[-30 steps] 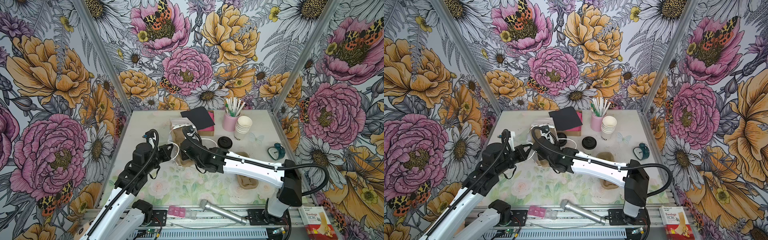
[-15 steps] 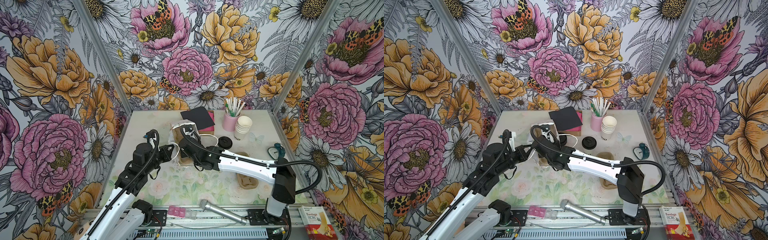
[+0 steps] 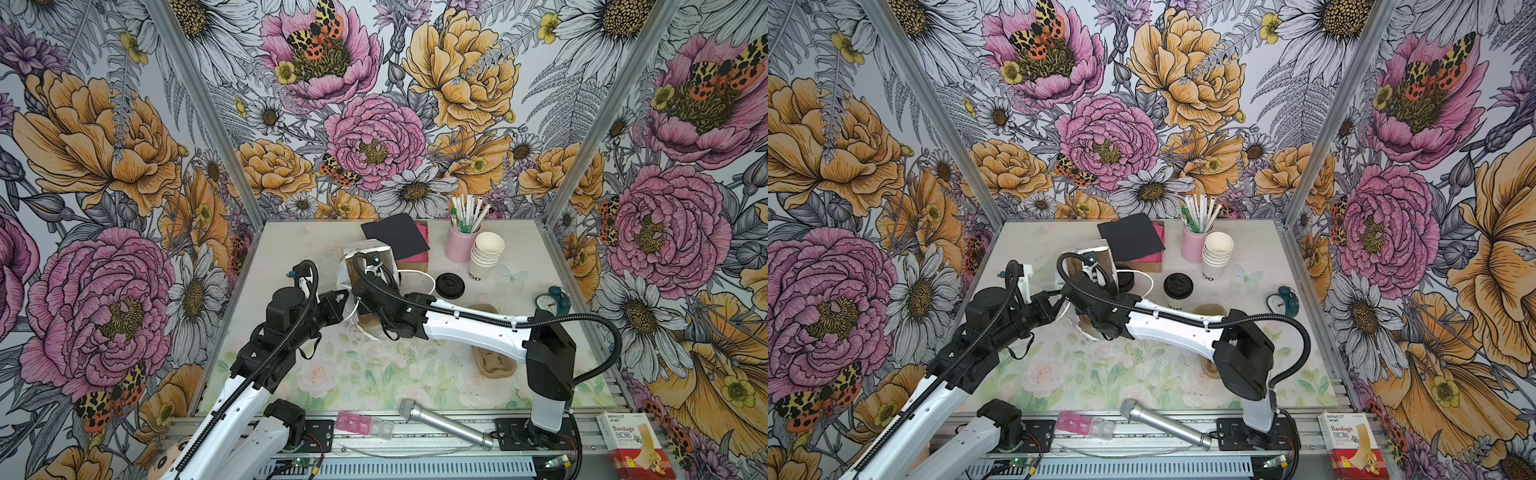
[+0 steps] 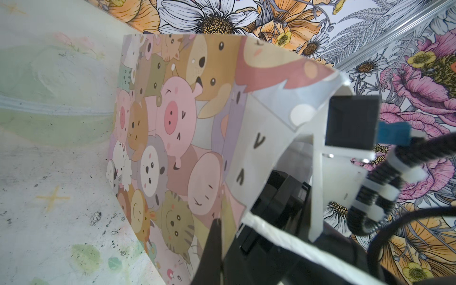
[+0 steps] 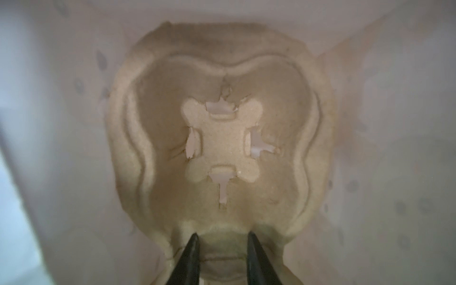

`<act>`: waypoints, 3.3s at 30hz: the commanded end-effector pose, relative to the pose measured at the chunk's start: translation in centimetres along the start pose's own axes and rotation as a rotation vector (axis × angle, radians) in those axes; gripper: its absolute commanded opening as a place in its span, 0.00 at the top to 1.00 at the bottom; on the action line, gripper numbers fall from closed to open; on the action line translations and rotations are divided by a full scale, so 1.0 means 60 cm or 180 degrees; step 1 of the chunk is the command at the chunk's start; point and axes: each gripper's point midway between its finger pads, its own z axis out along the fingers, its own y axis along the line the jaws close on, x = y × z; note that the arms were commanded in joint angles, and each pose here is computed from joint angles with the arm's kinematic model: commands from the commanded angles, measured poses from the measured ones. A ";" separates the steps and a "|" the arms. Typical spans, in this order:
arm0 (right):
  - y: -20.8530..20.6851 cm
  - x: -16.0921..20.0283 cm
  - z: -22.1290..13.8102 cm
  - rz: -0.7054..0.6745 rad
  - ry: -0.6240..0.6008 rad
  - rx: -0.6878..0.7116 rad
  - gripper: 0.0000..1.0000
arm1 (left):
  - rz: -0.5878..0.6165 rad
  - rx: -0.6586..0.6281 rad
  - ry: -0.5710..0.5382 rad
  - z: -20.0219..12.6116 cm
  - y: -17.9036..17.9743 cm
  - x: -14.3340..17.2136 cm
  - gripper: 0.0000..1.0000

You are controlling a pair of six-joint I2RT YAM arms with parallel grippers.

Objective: Pack a coffee takeout order
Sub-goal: Place the cup tray in the takeout bag.

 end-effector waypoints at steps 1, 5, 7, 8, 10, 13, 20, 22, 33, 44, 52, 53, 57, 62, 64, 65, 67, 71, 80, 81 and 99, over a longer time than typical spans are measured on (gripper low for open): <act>0.007 -0.019 0.015 0.0073 -0.0108 -0.0005 0.84 | -0.0005 0.0137 0.0013 -0.001 -0.013 0.004 1.00; 0.009 -0.014 0.032 0.0084 -0.0075 -0.0012 0.84 | -0.0006 0.0132 0.0020 0.000 -0.012 0.006 1.00; 0.010 -0.012 0.041 0.0088 -0.0056 -0.0016 0.84 | -0.0001 0.0131 0.0020 -0.001 -0.011 0.007 1.00; 0.010 -0.010 0.046 0.0082 -0.0043 -0.0016 0.84 | 0.0002 0.0131 0.0021 -0.001 -0.011 0.007 1.00; 0.014 -0.008 0.054 0.0060 -0.0021 -0.0034 0.84 | 0.0001 0.0133 0.0019 -0.001 -0.010 0.008 1.00; 0.017 -0.002 0.067 0.0033 0.0021 -0.0059 0.84 | -0.0003 0.0121 0.0013 -0.002 -0.008 0.008 1.00; 0.020 0.011 0.096 0.0010 0.0103 -0.0070 0.84 | 0.0002 0.0115 0.0005 -0.002 -0.006 0.009 1.00; 0.019 0.014 0.104 -0.0006 0.0112 -0.0053 0.84 | 0.0003 0.0123 0.0006 -0.003 -0.007 0.008 1.00; 0.027 0.021 0.140 -0.0081 0.0161 -0.0078 0.82 | 0.0010 0.0118 0.0004 -0.003 -0.006 0.009 1.00; 0.029 0.051 0.181 -0.0130 0.0295 -0.0108 0.80 | 0.0004 0.0106 -0.0001 -0.003 -0.003 0.010 1.00; 0.033 0.073 0.204 -0.0145 0.0411 -0.0176 0.77 | -0.0001 0.0102 -0.0005 -0.004 -0.001 0.009 1.00; 0.033 0.075 0.206 -0.0148 0.0417 -0.0173 0.77 | -0.0001 0.0104 -0.0009 -0.004 -0.001 0.009 1.00; 0.035 0.076 0.214 -0.0143 0.0421 -0.0185 0.77 | 0.0000 0.0111 -0.0014 -0.005 -0.002 0.008 1.00; 0.038 0.081 0.222 -0.0155 0.0452 -0.0206 0.76 | 0.0001 0.0111 -0.0014 -0.005 -0.001 0.009 1.00; 0.038 0.080 0.222 -0.0156 0.0458 -0.0212 0.75 | -0.0001 0.0110 -0.0023 -0.006 0.000 0.008 1.00; 0.038 0.080 0.221 -0.0156 0.0456 -0.0213 0.74 | -0.0005 0.0115 -0.0024 -0.006 -0.001 0.008 1.00; 0.038 0.077 0.220 -0.0153 0.0457 -0.0221 0.72 | -0.0009 0.0104 -0.0027 -0.006 0.001 0.008 1.00; 0.040 0.070 0.211 -0.0157 0.0441 -0.0238 0.69 | -0.0010 0.0101 -0.0023 -0.006 0.002 0.009 1.00; 0.041 0.025 0.171 -0.0117 0.0307 -0.0298 0.53 | -0.0031 0.0069 -0.0027 -0.004 0.009 0.009 1.00; 0.041 0.018 0.165 -0.0109 0.0287 -0.0306 0.51 | -0.0033 0.0063 -0.0023 -0.004 0.009 0.010 1.00; 0.061 -0.085 0.045 -0.0077 -0.0127 -0.0486 0.24 | -0.0026 -0.0025 0.0010 -0.007 0.024 0.016 1.00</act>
